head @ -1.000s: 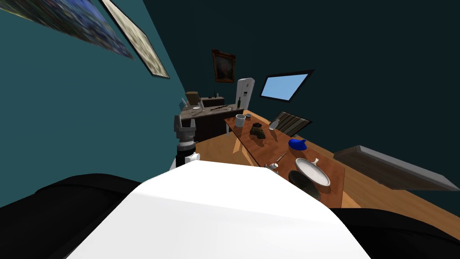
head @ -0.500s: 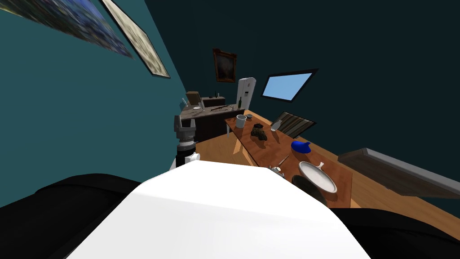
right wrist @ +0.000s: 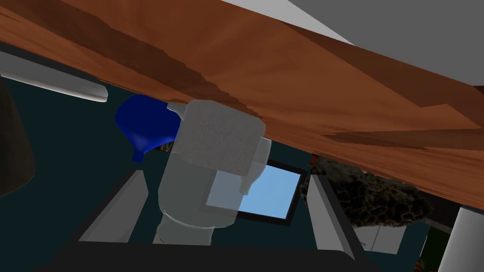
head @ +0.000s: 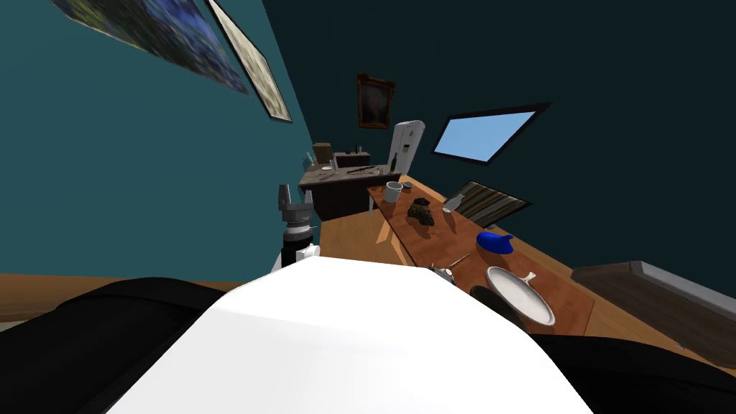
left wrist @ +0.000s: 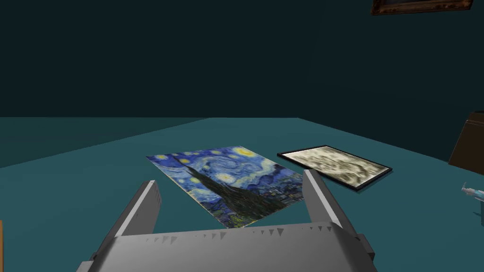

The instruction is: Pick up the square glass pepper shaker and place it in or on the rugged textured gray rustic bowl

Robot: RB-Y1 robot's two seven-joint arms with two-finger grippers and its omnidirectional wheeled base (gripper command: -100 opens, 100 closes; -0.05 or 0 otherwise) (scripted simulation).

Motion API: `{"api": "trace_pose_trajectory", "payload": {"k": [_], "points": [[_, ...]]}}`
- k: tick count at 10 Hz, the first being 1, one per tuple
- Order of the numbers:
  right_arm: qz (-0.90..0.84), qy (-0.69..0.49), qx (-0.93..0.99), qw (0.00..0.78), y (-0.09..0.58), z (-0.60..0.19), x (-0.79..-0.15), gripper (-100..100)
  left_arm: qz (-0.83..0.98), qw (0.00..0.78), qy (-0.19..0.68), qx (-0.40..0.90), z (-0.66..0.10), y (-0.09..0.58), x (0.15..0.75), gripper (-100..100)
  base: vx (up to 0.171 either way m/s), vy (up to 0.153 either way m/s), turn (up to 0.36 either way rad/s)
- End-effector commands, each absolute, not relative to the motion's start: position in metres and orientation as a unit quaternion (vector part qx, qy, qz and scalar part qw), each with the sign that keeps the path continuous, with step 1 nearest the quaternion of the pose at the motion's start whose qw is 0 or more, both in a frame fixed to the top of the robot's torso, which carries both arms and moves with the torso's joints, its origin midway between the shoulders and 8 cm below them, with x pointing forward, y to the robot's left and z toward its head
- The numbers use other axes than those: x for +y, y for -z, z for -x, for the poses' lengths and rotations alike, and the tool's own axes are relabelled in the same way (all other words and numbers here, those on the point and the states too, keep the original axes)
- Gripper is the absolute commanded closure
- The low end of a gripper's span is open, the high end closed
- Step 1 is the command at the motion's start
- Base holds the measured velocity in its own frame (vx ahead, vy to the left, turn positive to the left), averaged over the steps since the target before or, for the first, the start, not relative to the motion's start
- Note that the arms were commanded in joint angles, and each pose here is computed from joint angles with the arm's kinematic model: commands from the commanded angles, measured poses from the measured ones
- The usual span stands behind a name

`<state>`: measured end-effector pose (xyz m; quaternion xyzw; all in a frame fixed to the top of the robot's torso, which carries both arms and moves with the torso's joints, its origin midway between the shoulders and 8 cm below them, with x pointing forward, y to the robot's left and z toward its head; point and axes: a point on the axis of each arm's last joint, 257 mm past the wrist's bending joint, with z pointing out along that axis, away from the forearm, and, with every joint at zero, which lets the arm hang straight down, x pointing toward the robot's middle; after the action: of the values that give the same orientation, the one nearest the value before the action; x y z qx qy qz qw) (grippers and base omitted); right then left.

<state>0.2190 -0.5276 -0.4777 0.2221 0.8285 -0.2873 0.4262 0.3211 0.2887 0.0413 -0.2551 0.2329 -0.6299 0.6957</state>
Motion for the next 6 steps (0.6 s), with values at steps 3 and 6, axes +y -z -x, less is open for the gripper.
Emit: {"api": "trace_pose_trajectory", "payload": {"k": [3, 6], "points": [[-0.253, 0.293, 0.825, 0.411, 0.488, -0.224, -0.543, -100, 0.255, 0.696, 0.630, 0.233, -0.321, -0.041, 0.289, 0, -0.117, -0.010, 0.184], [-0.274, 0.301, 0.821, 0.401, 0.493, -0.228, -0.557, -100, 0.255, 0.696, 0.630, 0.233, -0.321, -0.041, 0.289, 0, -0.133, -0.014, 0.172]]}}
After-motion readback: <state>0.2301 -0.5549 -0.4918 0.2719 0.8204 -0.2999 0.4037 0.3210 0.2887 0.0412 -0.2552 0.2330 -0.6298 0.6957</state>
